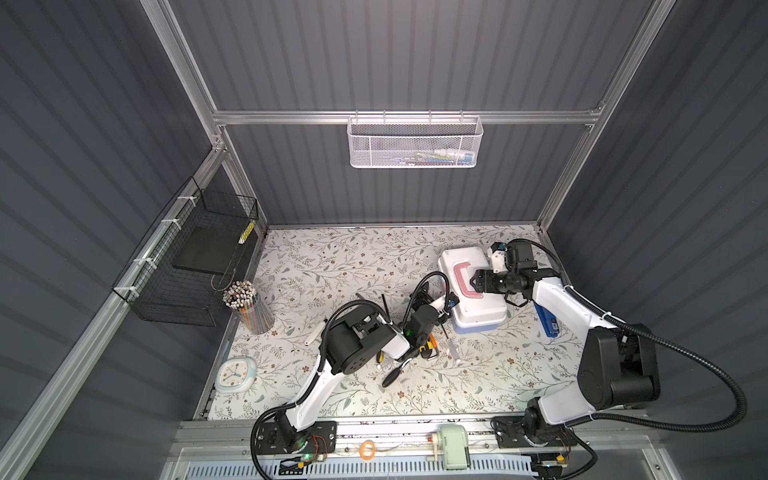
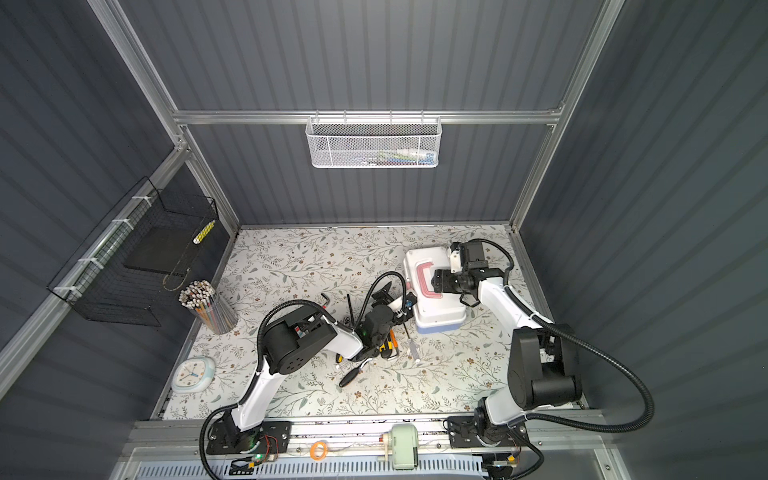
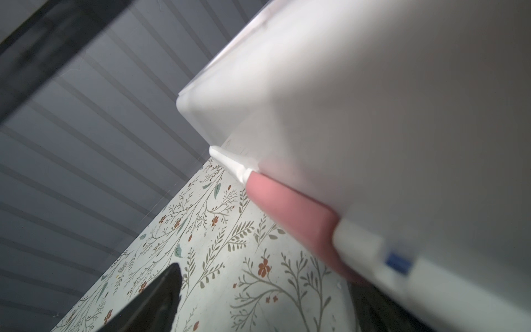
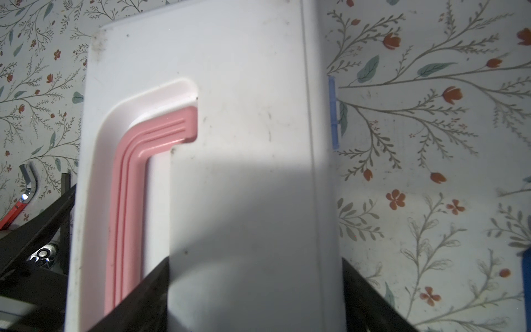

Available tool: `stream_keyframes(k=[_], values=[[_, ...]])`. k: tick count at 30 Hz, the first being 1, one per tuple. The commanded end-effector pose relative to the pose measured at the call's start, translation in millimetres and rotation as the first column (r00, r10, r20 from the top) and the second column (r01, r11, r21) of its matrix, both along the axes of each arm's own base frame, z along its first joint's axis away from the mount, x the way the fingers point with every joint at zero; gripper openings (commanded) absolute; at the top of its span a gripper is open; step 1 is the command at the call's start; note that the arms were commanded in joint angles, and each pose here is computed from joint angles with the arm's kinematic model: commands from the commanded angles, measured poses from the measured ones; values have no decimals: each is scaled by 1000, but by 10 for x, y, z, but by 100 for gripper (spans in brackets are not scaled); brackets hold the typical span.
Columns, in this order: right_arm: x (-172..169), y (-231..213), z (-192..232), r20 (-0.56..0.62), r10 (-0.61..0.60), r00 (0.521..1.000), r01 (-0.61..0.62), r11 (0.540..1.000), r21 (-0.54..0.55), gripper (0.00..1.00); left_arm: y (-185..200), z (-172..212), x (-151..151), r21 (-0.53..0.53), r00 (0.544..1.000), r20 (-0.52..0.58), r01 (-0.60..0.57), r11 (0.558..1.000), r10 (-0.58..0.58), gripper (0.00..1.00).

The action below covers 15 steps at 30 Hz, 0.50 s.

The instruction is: Pack the tool kit

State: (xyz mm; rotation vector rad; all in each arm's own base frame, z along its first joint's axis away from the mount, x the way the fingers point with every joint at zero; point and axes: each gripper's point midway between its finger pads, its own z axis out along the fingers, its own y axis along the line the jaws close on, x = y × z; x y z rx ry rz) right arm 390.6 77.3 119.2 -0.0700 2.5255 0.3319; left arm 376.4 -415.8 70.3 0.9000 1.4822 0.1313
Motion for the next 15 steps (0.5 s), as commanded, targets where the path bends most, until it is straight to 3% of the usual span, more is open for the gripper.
stream_keyframes(k=[1,15], values=[[-427,14,-558,-235,37,971,-41,999,-11,45,-125,170,51,-51,998,66,-3,999,7,94],[-545,-20,-651,-285,76,955,-94,994,-50,38,-31,332,178,-118,981,145,-114,986,131,97]])
